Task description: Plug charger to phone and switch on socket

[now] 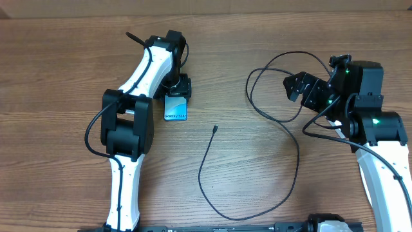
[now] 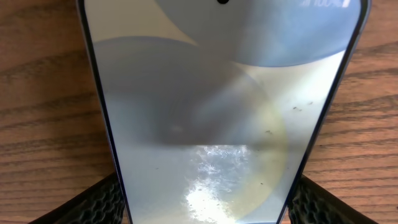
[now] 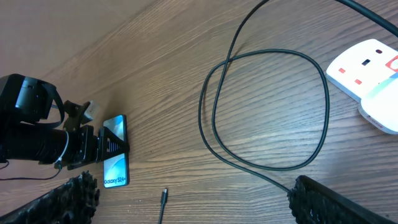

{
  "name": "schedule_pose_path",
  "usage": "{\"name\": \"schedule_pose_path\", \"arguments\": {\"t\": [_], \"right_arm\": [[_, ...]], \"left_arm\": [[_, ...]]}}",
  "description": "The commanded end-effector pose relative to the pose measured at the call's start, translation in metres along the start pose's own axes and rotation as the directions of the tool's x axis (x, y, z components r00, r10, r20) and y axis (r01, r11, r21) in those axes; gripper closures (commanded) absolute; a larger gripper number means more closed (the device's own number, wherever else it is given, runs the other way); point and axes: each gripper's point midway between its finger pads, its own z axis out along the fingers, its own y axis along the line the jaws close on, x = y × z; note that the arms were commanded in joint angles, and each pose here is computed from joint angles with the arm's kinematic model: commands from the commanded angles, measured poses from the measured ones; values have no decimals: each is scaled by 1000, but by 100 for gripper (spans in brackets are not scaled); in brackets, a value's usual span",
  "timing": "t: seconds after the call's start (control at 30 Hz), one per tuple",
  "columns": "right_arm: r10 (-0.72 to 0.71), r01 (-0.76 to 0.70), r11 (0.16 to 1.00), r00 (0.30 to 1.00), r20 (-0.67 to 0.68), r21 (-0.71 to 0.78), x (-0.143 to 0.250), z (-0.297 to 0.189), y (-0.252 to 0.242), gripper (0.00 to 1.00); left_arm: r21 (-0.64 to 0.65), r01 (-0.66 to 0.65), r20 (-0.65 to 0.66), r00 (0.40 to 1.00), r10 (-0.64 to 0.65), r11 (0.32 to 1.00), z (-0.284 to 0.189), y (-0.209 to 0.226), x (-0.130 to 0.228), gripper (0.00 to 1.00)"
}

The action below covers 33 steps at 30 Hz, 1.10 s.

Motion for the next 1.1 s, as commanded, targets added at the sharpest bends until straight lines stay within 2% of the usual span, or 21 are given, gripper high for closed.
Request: {"name": "schedule_pose_path", "arguments": {"t": [0.0, 0.47, 1.07], "right_arm": [[-2, 2, 1000, 1000, 10, 0, -4, -1, 2, 0], [-1, 1, 1000, 1000, 10, 0, -4, -1, 2, 0], [-2, 2, 1000, 1000, 10, 0, -4, -1, 2, 0]], "left_arm": [[-123, 22, -70, 997, -31, 992, 36, 32, 9, 26], [-62, 29, -58, 998, -32, 998, 19, 19, 2, 28], [-47, 27, -51, 998, -30, 999, 8, 16, -2, 27]]}}
